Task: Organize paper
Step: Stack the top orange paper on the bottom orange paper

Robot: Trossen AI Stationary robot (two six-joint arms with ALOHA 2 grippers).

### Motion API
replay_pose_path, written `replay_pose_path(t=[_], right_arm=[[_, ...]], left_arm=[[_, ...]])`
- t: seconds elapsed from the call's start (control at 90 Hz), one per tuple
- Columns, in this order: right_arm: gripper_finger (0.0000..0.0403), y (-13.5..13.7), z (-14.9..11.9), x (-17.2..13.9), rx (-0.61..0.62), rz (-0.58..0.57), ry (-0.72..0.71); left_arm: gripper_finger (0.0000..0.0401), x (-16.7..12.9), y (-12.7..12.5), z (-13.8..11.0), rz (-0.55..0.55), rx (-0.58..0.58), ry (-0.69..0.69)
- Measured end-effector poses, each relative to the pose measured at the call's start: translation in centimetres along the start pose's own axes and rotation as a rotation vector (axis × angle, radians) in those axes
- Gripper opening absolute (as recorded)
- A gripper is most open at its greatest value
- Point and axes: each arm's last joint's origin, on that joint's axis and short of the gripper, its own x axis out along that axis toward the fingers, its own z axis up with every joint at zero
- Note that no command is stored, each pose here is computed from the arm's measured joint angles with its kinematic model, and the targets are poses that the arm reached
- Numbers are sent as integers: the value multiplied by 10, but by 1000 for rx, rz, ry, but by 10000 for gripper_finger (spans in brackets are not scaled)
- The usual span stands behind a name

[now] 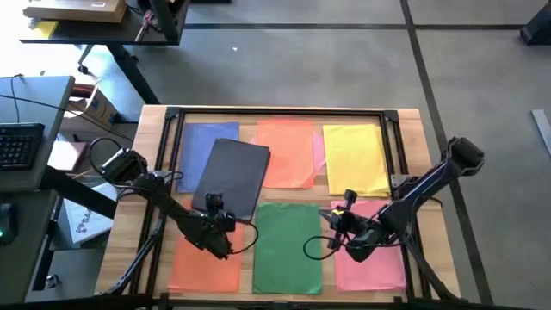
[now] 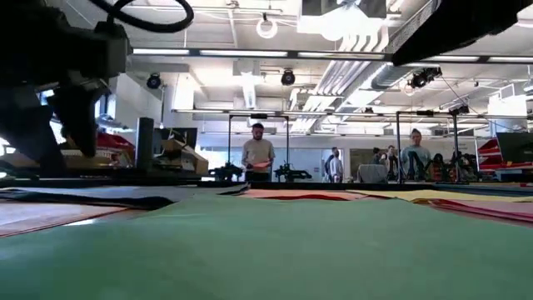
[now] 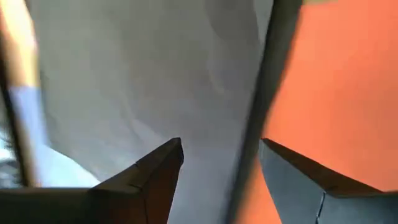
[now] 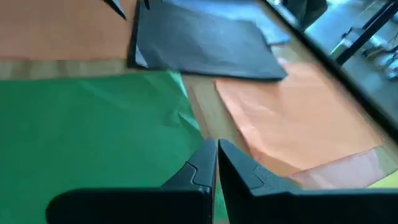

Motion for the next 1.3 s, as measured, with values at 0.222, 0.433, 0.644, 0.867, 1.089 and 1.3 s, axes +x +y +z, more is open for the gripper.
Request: replay_pose_path(t=[0.222,0.433,0.644,0.867,1.089,1.3], right_arm=[[46,-8,-6,51,-101,38,194],[138,-31,0,106,-237,101,241],[188,-56,-10,153,-409,51,298],[183,-65,-22,177,-537,28,333],[169,-71,-24,183,-565,-40,346],[144,-77,-25,185,-565,-92,360]], left_arm=[[204,-2,-7,-5,-27,-270,-12],[182,-8,-27,6,-249,-491,-85],[166,-14,-33,6,-224,-510,-193],[163,-14,-33,6,-207,-484,-213],[163,-14,-32,6,-179,-471,-243],[163,-14,-32,7,-179,-463,-246]])
